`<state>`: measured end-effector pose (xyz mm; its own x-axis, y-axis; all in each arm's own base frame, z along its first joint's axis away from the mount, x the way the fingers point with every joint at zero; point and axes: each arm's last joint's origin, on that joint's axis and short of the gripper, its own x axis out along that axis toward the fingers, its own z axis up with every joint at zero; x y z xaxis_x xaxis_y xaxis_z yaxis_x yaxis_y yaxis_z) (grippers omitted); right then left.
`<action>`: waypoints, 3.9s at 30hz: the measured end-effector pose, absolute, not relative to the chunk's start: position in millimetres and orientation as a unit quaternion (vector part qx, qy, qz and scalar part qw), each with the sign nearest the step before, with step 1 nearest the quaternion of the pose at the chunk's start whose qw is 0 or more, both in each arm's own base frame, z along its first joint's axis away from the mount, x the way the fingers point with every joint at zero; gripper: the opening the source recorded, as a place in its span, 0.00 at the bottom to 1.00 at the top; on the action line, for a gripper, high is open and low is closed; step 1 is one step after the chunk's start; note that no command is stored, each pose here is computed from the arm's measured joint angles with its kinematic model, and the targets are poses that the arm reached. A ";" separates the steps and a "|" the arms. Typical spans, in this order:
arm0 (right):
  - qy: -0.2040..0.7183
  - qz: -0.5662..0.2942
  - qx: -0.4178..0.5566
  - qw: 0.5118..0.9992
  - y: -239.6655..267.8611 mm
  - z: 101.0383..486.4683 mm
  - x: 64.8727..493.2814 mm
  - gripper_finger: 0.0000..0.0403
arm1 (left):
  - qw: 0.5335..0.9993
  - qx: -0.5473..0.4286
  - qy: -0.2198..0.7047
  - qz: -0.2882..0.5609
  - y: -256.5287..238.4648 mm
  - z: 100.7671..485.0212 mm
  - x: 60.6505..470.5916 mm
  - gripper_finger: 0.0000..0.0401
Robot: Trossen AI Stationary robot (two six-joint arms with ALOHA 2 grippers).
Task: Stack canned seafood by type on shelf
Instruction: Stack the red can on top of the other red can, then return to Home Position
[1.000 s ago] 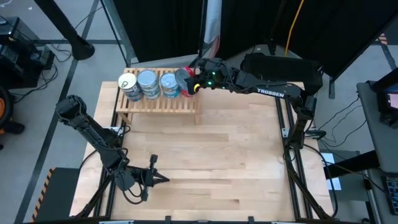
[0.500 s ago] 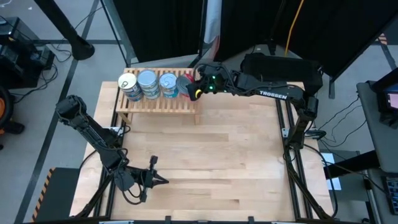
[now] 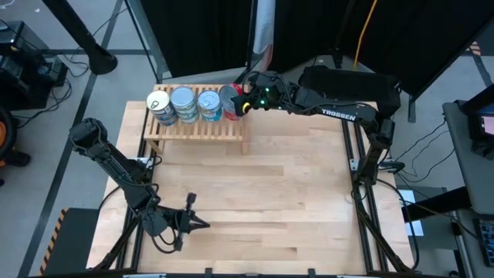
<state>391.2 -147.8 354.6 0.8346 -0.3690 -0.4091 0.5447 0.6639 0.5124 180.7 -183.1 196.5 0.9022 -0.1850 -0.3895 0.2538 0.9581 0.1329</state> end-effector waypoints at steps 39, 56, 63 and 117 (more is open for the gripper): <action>0.182 -0.306 0.252 0.900 -155.6 337.6 393.3 0.75 | 0.969 0.082 0.192 -0.133 -184.5 196.9 180.5 0.03; 0.236 -0.279 0.121 0.923 -115.8 366.1 373.2 0.82 | 0.968 0.109 0.187 -0.129 -182.9 196.8 181.7 0.03; 0.294 -0.182 0.014 0.938 -53.3 396.4 339.1 0.65 | 0.972 0.152 0.172 -0.048 -169.9 199.5 191.1 0.03; 0.084 -0.045 0.049 0.994 7.8 179.0 123.0 0.00 | 0.996 0.026 0.075 0.034 -41.8 152.7 188.3 0.03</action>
<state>123.0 7.8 179.0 0.9817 -0.0813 -0.1721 0.0977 0.9912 0.0895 188.3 -41.8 152.7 0.9866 0.0709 -0.1469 -0.0631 0.9964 0.0569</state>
